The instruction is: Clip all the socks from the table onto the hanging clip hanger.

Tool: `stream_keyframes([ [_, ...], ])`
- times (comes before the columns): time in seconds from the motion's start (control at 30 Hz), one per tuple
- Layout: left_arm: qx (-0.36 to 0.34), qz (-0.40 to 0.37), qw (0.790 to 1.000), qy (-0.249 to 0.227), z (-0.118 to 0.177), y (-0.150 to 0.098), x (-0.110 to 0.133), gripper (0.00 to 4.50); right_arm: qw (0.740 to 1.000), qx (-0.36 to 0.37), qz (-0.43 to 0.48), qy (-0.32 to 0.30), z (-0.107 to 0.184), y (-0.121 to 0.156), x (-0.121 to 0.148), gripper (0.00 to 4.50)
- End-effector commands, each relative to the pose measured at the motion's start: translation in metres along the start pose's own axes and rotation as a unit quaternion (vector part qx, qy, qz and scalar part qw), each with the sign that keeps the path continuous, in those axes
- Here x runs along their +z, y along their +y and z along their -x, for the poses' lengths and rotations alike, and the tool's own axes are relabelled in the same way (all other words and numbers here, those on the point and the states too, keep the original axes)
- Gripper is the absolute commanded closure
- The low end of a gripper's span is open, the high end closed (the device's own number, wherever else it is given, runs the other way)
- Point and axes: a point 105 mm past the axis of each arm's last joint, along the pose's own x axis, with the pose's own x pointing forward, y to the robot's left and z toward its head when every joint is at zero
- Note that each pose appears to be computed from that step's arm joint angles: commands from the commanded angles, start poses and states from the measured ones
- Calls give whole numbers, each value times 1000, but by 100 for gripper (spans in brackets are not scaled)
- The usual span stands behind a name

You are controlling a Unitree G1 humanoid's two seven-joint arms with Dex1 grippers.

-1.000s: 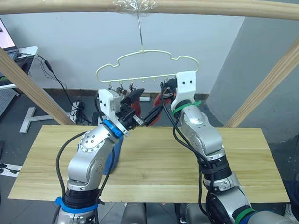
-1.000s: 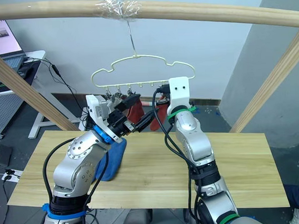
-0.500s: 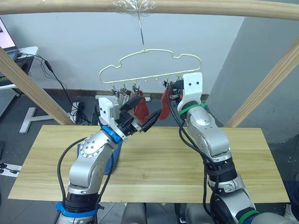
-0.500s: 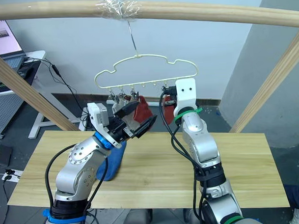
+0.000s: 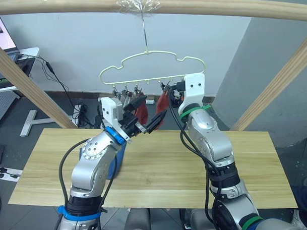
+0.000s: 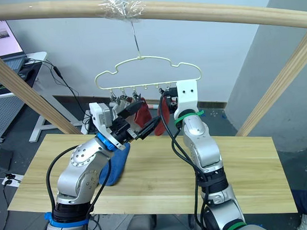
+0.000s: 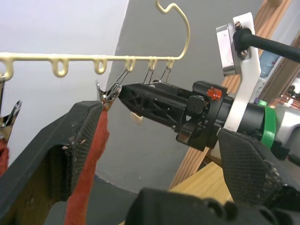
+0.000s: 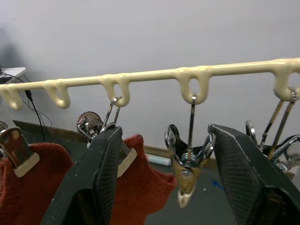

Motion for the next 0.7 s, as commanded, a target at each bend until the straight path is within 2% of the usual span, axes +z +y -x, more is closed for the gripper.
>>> stream_keyframes([
  [0.03, -11, -15, 1000, -19, -5, -8, 14, 0, 999, 7, -5, -35, -3, 8, 20, 147],
  [0.07, -10, -15, 1000, -19, -5, -8, 14, 0, 999, 9, -7, -37, -3, 9, 21, 147],
  [0.17, -9, -15, 1000, -18, -5, -8, 14, 0, 999, 15, -14, -41, -6, 12, 24, 206],
  [0.33, -6, -15, 1000, -16, -3, -7, 11, 0, 999, 24, -21, -41, -8, 16, 24, 389],
  [0.4, -5, -15, 1000, -16, -2, -7, 10, 0, 999, 25, -24, -40, -8, 17, 23, 434],
  [0.43, -5, -14, 1000, -16, -2, -7, 10, 0, 999, 26, -24, -39, -8, 17, 23, 449],
  [0.63, -5, -13, 1000, -12, 1, -8, 6, 0, 999, 25, -25, -40, -8, 12, 22, 449],
  [0.7, 8, -20, 1000, 2, 4, -2, 0, 0, 998, 38, -26, -34, -5, 6, 20, 449],
])
